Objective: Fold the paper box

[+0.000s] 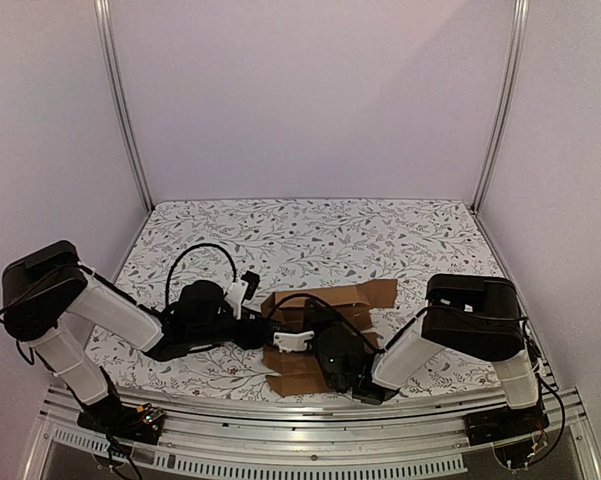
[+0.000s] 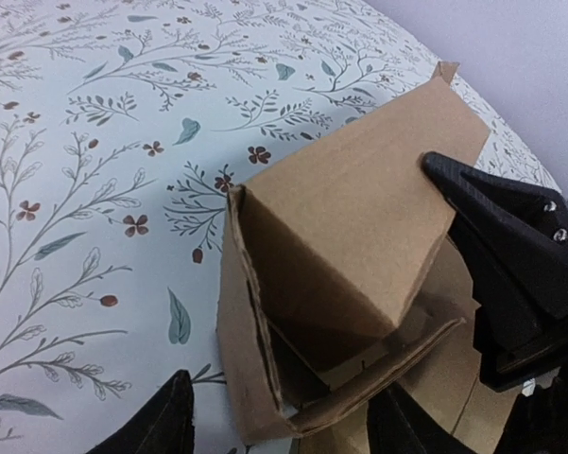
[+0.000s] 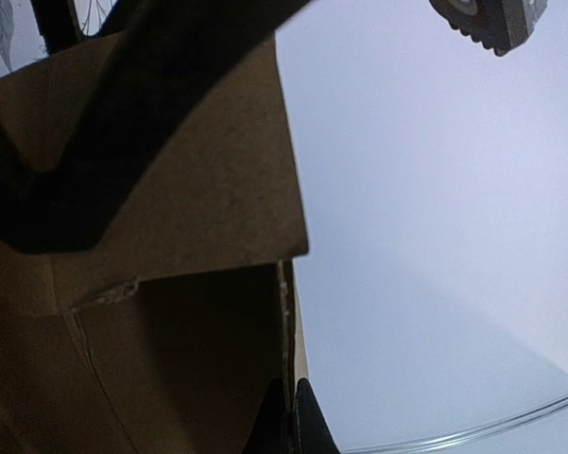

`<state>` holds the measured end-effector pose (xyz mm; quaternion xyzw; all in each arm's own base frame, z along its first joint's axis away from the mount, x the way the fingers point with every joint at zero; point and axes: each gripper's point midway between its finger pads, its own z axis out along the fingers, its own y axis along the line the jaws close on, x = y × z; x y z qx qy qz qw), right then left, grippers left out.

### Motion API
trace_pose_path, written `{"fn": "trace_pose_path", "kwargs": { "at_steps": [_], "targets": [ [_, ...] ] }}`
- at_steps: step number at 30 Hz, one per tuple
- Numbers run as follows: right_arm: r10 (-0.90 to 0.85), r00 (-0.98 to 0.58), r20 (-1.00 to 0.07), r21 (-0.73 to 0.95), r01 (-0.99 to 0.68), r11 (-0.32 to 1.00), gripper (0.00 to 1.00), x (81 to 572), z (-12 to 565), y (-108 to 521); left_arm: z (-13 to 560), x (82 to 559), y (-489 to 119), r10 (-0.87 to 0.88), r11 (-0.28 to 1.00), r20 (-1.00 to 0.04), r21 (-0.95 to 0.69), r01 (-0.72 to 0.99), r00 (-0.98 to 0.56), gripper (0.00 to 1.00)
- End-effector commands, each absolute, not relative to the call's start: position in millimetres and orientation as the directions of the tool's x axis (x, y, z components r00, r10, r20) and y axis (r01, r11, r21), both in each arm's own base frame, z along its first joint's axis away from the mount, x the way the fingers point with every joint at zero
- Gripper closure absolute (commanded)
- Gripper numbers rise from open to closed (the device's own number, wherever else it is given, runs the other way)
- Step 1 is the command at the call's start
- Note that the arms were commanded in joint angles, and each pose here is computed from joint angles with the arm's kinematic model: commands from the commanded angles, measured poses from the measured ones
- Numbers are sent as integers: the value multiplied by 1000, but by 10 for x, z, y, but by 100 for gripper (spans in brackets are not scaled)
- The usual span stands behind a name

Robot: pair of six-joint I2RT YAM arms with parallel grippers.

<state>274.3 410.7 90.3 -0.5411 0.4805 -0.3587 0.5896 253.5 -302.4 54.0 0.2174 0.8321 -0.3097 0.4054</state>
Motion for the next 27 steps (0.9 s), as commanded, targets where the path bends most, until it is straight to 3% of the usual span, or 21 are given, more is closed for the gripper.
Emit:
{"fn": "trace_pose_path", "kwargs": {
  "at_steps": [1, 15, 27],
  "targets": [
    [-949, 267, -164, -983, -124, 136, 100, 2759, 789, 4061, 529, 2576, -3105, 92, 692, -808, -368, 621, -582, 40],
    [-949, 255, -186, -980, -123, 159, 100, 2740, 862, 4029, 553, 2565, -3264, 45, 695, -812, -392, 602, -581, 39],
    [-948, 240, -207, -975, -128, 180, 100, 2733, 897, 3947, 511, 2431, -3165, 53, 688, -815, -389, 613, -576, 64]
  ]
}}
